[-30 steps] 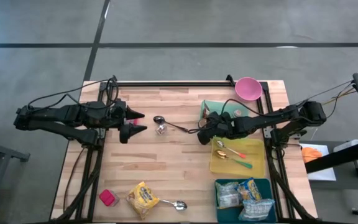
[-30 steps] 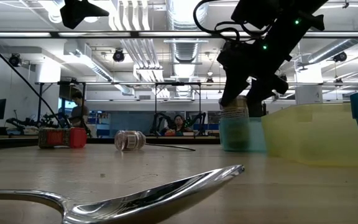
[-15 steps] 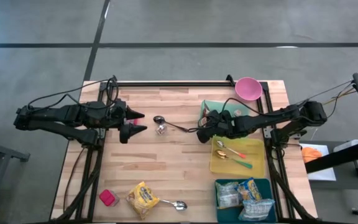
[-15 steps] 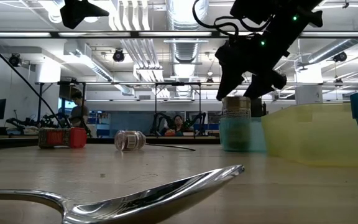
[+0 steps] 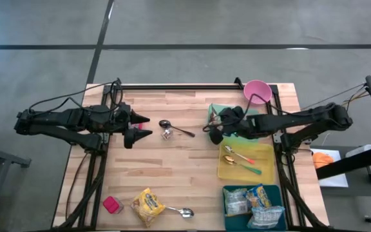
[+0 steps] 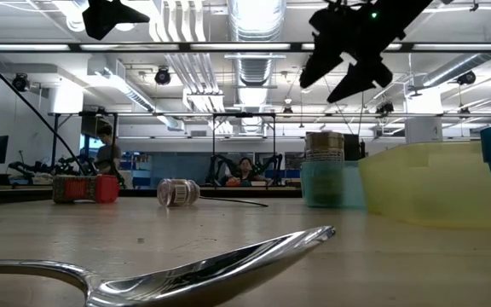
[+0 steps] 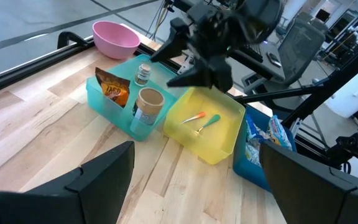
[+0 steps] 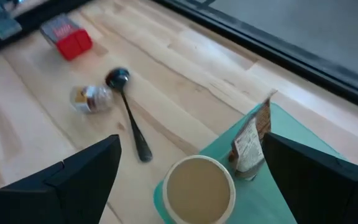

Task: Pick & Place Food Item
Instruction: Put the black spoon into the yellow bin

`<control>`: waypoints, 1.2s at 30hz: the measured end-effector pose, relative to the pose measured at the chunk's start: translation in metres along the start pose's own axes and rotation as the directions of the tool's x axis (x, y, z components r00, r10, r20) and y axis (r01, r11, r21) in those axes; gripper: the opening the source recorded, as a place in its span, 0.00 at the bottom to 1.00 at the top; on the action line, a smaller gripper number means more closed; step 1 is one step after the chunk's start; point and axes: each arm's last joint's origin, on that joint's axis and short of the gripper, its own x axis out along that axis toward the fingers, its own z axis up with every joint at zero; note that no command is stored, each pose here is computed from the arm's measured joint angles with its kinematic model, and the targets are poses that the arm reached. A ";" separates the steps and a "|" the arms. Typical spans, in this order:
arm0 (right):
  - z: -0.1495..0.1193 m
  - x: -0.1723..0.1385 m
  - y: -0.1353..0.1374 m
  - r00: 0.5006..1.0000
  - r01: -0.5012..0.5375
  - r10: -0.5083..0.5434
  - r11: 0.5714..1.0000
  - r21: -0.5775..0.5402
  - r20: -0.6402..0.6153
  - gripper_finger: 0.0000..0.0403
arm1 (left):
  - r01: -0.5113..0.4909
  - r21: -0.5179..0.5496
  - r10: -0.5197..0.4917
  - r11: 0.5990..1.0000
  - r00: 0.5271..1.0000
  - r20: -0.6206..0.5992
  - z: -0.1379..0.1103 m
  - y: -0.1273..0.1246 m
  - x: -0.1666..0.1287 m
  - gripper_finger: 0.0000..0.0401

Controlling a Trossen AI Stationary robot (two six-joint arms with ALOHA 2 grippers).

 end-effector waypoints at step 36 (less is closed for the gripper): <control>0.048 -0.063 -0.005 0.911 -0.407 0.404 0.913 0.020 0.079 0.95 | 0.002 -0.090 0.009 0.996 0.993 0.120 0.009 -0.003 -0.001 0.87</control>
